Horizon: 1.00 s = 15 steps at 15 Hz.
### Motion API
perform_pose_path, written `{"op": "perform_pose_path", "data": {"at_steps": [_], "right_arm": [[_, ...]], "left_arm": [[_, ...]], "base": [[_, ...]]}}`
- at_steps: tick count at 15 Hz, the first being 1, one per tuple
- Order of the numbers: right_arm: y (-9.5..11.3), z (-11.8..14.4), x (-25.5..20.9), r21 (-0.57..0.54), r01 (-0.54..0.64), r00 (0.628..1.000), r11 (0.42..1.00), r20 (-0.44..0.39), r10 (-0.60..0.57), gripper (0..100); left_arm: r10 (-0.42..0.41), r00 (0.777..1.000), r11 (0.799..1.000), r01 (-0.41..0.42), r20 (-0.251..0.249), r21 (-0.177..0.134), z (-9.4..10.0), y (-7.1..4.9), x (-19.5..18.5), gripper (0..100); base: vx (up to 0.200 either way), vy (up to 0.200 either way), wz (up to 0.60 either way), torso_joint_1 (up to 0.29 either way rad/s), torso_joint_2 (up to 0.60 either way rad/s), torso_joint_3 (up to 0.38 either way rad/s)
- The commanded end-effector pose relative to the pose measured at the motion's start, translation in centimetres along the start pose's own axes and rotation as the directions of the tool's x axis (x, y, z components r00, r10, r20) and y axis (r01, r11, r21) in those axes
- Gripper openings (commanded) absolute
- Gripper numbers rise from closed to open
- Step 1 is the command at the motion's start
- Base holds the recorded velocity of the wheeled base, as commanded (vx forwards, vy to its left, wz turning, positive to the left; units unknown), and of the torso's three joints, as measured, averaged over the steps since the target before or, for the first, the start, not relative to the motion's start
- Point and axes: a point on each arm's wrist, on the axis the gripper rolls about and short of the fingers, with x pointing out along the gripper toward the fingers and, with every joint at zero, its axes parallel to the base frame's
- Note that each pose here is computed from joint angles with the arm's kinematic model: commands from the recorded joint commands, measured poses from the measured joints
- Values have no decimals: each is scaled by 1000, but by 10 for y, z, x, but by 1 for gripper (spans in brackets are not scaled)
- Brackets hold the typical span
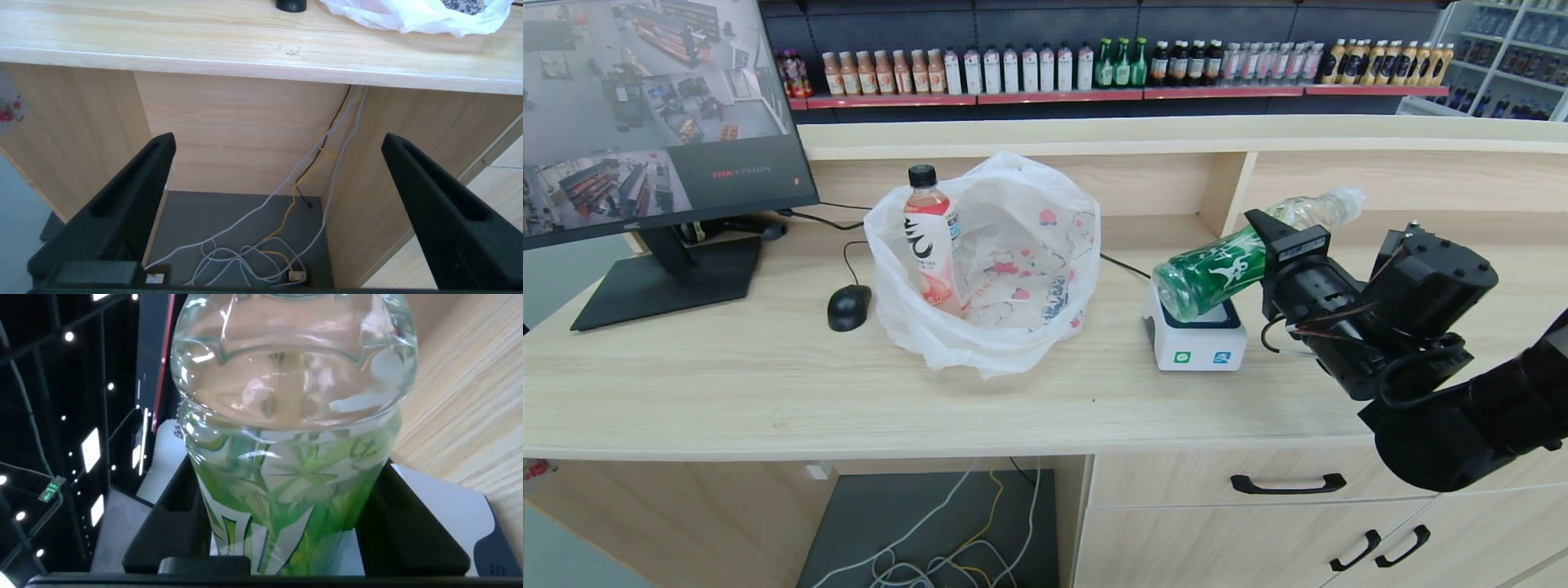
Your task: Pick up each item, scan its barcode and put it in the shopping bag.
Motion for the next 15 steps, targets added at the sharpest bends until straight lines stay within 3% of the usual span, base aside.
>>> {"op": "perform_pose_path", "data": {"at_steps": [1, 15], "right_arm": [[2, 1, 0, 1, -5, 1000, 1000, 2, 5, 0], [3, 2, 0, 9, -25, 1000, 1000, 14, 25, 0]], "left_arm": [[-1, 1000, 1000, 1, 0, 0, 0, 0, 0, 100], [0, 1000, 1000, 0, 0, 0, 0, 0, 0, 100]], "base": [[0, 0, 0, 0, 0, 0], [0, 0, 0, 0, 0, 0]]}}
